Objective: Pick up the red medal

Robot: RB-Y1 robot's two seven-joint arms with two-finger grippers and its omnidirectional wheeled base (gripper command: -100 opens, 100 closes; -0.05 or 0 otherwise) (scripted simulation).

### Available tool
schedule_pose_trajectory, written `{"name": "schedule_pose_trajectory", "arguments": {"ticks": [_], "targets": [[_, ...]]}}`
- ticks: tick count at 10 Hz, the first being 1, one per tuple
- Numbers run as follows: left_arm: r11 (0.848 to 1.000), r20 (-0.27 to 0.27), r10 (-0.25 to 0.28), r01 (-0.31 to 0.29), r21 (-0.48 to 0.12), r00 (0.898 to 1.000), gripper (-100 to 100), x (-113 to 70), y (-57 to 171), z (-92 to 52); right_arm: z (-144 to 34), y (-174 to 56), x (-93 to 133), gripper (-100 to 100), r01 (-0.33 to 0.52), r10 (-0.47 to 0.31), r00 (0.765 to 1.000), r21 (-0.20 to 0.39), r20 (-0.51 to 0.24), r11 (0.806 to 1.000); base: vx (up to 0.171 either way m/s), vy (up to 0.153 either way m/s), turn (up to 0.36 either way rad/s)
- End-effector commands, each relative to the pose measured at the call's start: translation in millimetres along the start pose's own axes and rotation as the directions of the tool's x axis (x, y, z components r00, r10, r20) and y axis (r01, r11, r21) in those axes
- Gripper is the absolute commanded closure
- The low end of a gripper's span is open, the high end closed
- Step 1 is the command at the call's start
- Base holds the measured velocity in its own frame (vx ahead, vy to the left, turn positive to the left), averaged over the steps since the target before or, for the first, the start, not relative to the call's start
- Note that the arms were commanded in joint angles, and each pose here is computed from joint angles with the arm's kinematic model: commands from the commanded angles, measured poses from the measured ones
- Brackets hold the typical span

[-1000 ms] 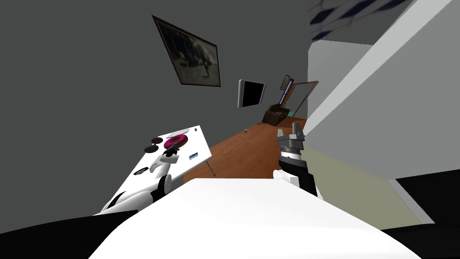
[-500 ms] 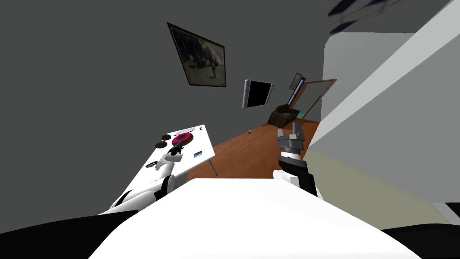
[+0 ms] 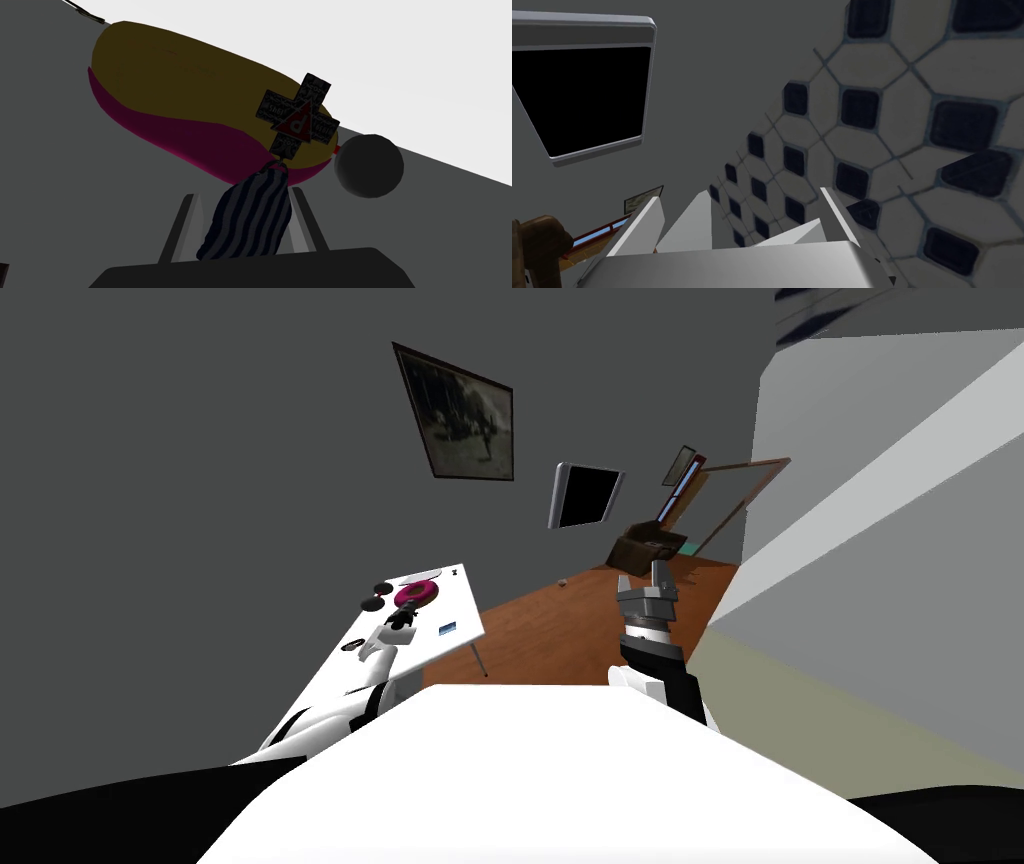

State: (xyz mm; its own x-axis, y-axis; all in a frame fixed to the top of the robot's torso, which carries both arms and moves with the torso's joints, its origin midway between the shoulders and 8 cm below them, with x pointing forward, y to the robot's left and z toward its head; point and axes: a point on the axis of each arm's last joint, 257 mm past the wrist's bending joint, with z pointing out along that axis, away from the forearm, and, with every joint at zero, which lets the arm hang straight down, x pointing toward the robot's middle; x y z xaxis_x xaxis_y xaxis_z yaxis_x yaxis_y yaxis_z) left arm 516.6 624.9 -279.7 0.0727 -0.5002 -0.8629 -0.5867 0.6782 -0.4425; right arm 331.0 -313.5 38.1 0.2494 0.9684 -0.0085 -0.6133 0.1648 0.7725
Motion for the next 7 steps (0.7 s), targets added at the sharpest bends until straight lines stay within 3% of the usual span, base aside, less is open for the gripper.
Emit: {"name": "schedule_pose_trajectory", "arguments": {"ticks": [1,2,5,6,7], "targets": [[1.0,-0.018,0.007,-0.006,0.029,1.0,100,15.5,-25.3,-4.1,0.0,0.0,0.0,0,0.0,0.0,1.0,0.0,0.0,1.0,0.033,0.021,0.229],[1.0,-0.016,0.007,-0.006,0.031,1.0,100,14.9,-26.0,-4.1,0.0,0.0,0.0,0,0.0,0.0,1.0,0.0,0.0,1.0,0.024,0.01,0.115],[0.995,-0.048,0.019,-0.014,0.095,0.999,100,41.1,-75.9,-14.6,0.0,0.0,0.0,0,0.0,0.0,1.0,0.0,0.0,1.0,0.036,0.015,0.209],[0.996,-0.042,0.017,-0.013,0.084,0.999,100,35.6,-65.9,-15.4,0.0,0.0,0.0,0,0.0,0.0,1.0,0.0,0.0,1.0,0.018,0.002,0.047],[0.996,-0.043,0.017,-0.013,0.085,0.999,0,36.3,-67.4,-15.7,0.0,0.0,0.1,0,0.0,0.0,1.0,0.0,0.0,1.0,0.0,0.0,0.0]]}}
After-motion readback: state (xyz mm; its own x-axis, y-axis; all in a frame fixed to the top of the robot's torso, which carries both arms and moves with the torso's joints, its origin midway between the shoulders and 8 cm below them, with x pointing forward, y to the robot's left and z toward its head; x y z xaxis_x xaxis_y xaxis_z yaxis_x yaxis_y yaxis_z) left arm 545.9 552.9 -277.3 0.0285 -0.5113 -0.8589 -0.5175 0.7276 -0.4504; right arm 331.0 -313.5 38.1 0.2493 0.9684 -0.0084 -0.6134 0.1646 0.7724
